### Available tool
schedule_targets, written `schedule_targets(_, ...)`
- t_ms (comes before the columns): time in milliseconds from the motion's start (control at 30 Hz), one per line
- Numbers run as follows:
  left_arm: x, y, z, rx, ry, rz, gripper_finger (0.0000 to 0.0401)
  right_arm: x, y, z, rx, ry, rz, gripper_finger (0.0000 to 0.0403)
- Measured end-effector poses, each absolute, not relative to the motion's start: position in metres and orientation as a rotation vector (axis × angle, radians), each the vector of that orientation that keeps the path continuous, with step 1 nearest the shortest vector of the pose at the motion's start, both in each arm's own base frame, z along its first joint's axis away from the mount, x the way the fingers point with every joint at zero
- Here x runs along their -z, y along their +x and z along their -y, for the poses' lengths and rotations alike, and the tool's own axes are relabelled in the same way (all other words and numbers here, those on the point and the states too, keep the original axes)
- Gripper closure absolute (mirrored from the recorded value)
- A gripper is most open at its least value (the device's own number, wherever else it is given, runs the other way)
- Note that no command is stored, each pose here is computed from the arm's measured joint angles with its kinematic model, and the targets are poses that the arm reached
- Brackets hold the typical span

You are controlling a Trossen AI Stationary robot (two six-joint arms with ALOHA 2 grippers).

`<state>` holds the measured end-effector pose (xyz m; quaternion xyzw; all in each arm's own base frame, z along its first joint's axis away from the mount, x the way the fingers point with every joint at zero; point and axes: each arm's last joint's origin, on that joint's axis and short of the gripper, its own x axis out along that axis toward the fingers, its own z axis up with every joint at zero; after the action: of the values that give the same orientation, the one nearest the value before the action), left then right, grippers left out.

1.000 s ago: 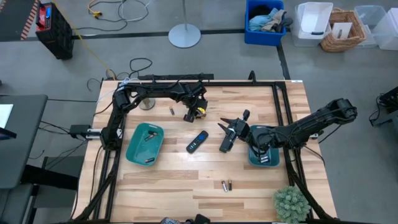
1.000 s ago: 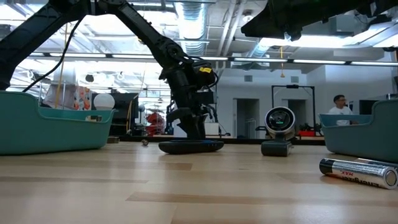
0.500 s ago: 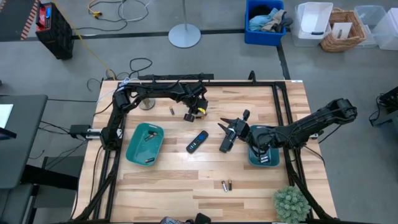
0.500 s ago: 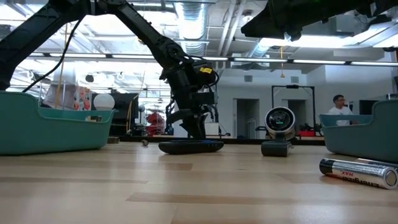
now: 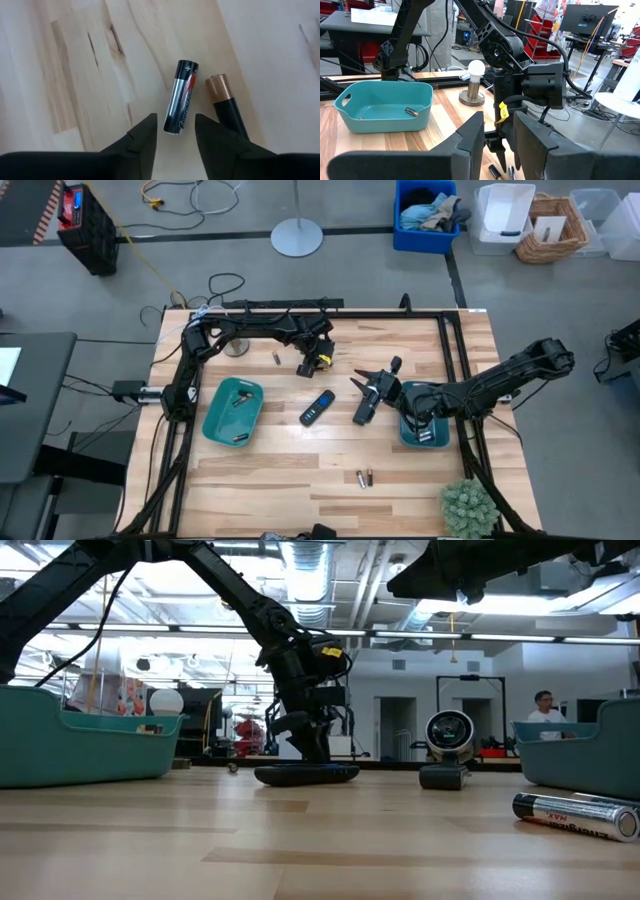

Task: Sort batteries
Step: Put the silver battery into the blue bin

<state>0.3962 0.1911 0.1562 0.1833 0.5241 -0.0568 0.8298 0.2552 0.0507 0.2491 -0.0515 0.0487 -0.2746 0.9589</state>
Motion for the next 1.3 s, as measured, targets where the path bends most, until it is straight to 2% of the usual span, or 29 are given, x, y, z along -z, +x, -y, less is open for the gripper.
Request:
schedule_targets(167,-0.156,0.395,-0.191,0.107,0.359,-1.121,0.0248,-0.249,0.255,-0.051,0.557,-0.103,-0.097,0.0280)
schedule_targets(300,-0.156,0.395,-0.191,0.104,0.367,-1.128,0.0248,-0.251,0.255,-0.051,0.557,-0.095,-0.084,0.0280)
schedule_targets(767,-0.157,0.396,-0.192,0.101,0.423,-1.123,0.0321,-0.250,0.255,-0.051,0.558,-0.093,-0.085,0.0280)
schedule_targets(900,-0.156,0.396,-0.191,0.098,0.408,-1.138,0.0329,-0.250,0.255,-0.051,0.559,-0.062,-0.082,0.0280)
schedule_targets(1067,-0.156,0.396,-0.191,0.096,0.401,-1.140,0.0316,-0.249,0.256,-0.048,0.567,-0.029,-0.082,0.0280)
schedule_targets(1300,-0.156,0.396,-0.191,0.098,0.403,-1.137,0.0273,-0.252,0.266,-0.040,0.571,0.023,-0.186,0.0280)
